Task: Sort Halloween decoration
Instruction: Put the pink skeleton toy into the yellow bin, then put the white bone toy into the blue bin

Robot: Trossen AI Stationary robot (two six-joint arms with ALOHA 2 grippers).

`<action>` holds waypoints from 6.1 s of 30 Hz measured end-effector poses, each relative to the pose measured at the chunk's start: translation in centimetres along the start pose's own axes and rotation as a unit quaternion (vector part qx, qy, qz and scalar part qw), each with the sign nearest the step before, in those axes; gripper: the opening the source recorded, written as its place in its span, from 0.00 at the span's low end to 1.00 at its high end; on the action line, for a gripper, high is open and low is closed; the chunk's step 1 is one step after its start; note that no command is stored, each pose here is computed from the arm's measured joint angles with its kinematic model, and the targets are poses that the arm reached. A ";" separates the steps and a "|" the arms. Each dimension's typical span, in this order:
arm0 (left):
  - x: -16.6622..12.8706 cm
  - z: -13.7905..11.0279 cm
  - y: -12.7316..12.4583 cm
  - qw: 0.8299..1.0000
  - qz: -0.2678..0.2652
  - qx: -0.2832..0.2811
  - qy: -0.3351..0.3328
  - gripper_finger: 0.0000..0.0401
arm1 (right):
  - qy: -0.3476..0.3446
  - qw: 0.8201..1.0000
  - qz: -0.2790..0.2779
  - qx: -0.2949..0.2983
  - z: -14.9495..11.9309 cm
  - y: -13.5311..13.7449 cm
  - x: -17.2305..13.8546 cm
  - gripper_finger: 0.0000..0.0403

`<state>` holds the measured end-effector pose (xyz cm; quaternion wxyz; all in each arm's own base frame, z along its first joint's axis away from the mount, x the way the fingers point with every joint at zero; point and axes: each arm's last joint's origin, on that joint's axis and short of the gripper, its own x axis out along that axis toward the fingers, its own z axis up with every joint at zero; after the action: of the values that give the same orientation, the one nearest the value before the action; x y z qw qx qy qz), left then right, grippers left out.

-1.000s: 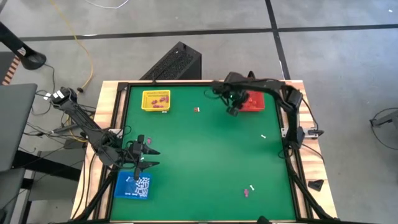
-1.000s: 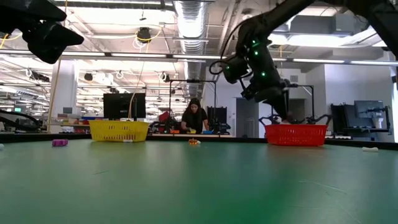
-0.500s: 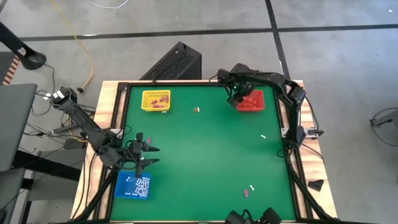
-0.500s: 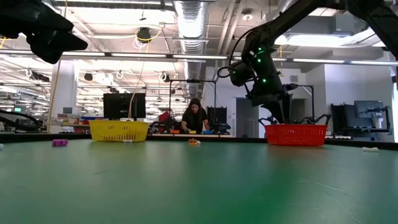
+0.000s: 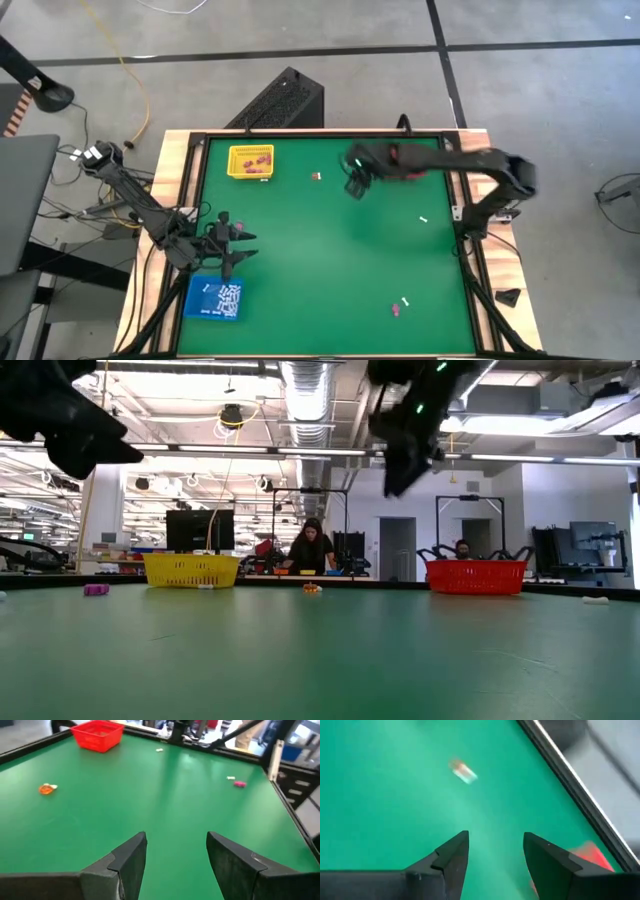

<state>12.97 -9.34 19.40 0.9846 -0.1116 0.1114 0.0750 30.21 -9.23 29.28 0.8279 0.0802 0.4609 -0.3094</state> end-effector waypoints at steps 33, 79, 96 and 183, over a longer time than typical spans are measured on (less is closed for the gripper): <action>4.9 -2.2 9.4 0.852 0.302 -0.323 0.281 0.49 | -0.398 0.881 0.243 -0.073 -12.1 9.5 1.8 0.54; 5.3 -3.0 6.7 0.843 0.314 -0.252 0.357 0.42 | -0.453 0.838 0.300 -0.051 -12.1 11.3 -0.9 0.54; 7.3 -1.3 5.7 0.872 0.299 -0.175 0.345 0.05 | -0.453 0.838 0.299 -0.053 -12.1 11.3 -0.8 0.54; 16.1 1.0 17.9 0.812 0.501 -0.164 0.250 0.31 | -0.329 0.903 0.249 -0.117 -11.0 11.7 0.1 0.54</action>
<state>25.65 10.14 12.94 0.7157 -0.2151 0.3804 0.5448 29.28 4.58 21.21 0.9859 -0.0109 0.1604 -0.0456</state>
